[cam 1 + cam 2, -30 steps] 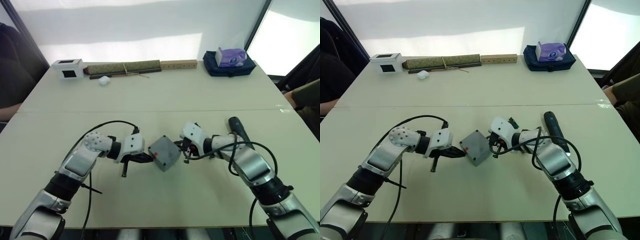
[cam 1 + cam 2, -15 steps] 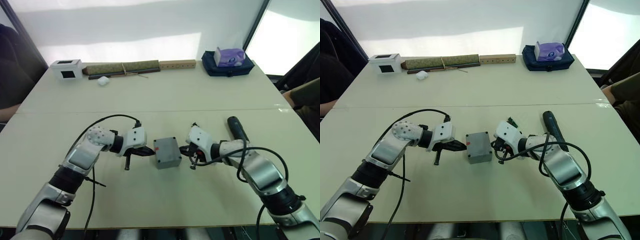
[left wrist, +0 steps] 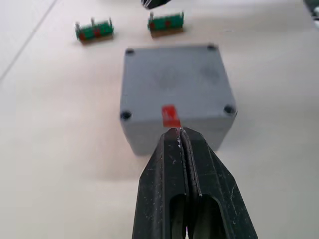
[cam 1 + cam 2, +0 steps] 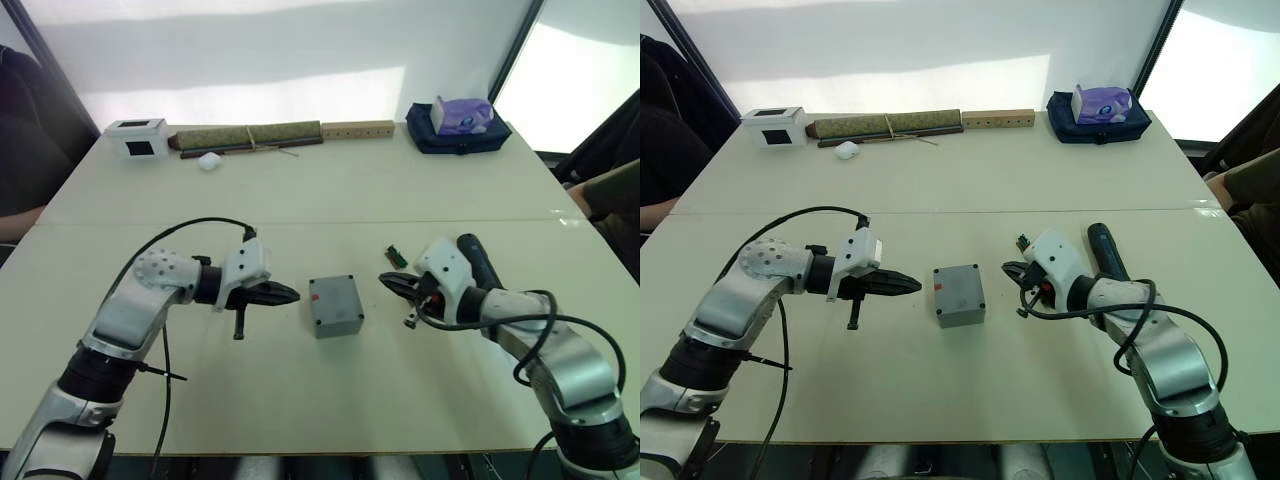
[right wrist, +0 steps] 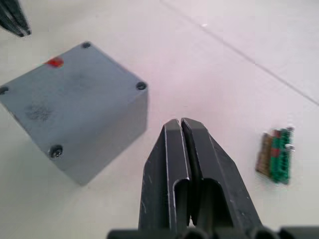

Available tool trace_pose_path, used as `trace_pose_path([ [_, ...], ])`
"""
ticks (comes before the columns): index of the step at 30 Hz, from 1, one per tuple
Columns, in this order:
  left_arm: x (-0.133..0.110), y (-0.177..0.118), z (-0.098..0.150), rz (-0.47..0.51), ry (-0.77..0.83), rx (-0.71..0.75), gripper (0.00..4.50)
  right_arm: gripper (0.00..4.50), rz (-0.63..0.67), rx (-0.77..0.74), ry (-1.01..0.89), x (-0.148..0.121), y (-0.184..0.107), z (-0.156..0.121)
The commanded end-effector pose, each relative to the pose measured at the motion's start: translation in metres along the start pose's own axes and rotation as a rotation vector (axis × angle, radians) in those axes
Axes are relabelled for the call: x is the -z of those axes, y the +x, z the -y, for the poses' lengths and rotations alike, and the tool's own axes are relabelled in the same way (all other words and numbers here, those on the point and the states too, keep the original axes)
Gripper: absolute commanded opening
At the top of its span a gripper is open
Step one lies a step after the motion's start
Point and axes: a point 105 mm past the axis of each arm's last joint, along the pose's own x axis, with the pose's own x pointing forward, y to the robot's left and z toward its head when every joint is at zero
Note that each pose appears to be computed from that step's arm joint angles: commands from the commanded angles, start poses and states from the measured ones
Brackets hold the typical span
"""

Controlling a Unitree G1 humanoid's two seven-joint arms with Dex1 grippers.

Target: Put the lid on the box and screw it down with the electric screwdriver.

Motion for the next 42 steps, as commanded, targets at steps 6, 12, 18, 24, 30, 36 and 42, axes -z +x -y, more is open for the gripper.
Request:
trace_pose_path([
  [6, -0.056, -0.003, -0.009, 0.156, 0.087, -0.028, 0.0, 2.34, -0.07, 0.166, 0.186, 0.031, -0.019, 0.018],
  [12, -0.057, 0.003, -0.011, 0.157, 0.096, -0.03, 0.0, 3.53, -0.099, 0.21, 0.252, 0.044, -0.011, 0.021],
  [18, -0.056, 0.006, -0.012, 0.154, 0.1, -0.03, 0.0, 3.53, -0.111, 0.233, 0.271, 0.047, -0.005, 0.027],
  [24, -0.055, 0.007, -0.012, 0.153, 0.099, -0.035, 0.0, 3.53, -0.108, 0.243, 0.283, 0.048, -0.001, 0.03],
  [30, -0.052, 0.008, -0.015, 0.149, 0.099, -0.045, 0.0, 3.53, -0.105, 0.237, 0.279, 0.047, 0.002, 0.031],
  [36, -0.051, 0.009, -0.016, 0.147, 0.102, -0.047, 0.0, 3.53, -0.106, 0.235, 0.278, 0.047, 0.003, 0.031],
  [42, -0.049, 0.01, -0.015, 0.139, 0.105, -0.047, 0.0, 1.14, -0.106, 0.237, 0.28, 0.047, 0.002, 0.031],
])
